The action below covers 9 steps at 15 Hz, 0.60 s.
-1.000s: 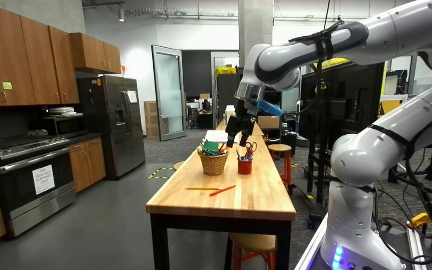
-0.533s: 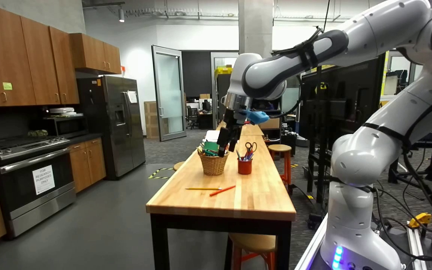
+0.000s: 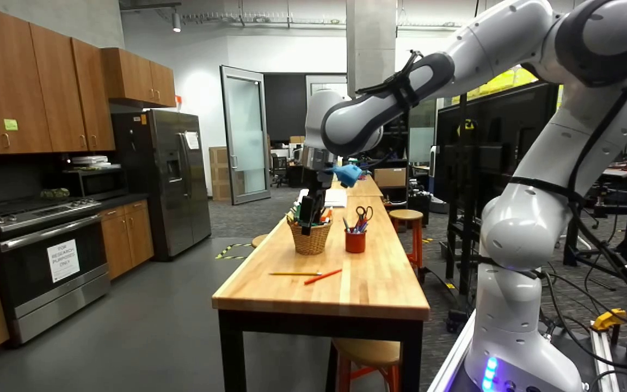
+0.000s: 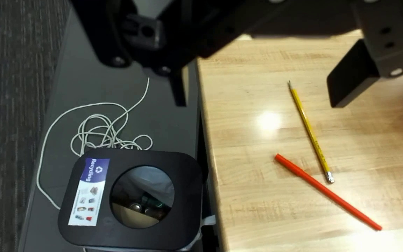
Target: Place the pencil and pen side by side to each other
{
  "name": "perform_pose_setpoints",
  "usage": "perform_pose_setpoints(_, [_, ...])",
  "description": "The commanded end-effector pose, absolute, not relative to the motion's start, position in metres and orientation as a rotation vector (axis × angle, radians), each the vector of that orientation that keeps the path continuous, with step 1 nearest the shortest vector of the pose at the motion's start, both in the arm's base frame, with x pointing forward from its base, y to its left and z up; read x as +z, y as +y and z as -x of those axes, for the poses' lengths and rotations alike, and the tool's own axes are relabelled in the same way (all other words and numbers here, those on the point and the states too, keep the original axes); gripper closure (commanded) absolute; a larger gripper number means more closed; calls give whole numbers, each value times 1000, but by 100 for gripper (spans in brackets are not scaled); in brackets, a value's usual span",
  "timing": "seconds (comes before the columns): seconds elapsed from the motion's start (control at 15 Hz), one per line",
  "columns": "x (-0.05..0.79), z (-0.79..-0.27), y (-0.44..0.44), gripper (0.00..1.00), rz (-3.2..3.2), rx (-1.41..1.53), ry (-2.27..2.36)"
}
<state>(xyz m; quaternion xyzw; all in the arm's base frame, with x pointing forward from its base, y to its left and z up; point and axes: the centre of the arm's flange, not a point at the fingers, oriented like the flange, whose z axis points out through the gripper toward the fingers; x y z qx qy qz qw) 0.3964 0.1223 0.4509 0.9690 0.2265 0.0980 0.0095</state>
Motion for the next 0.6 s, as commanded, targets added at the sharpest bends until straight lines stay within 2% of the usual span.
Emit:
perform_pose_setpoints(0.0, [449, -448, 116, 0, -2947, 306, 834])
perform_pose_setpoints(0.53, [426, -522, 93, 0, -2912, 375, 920])
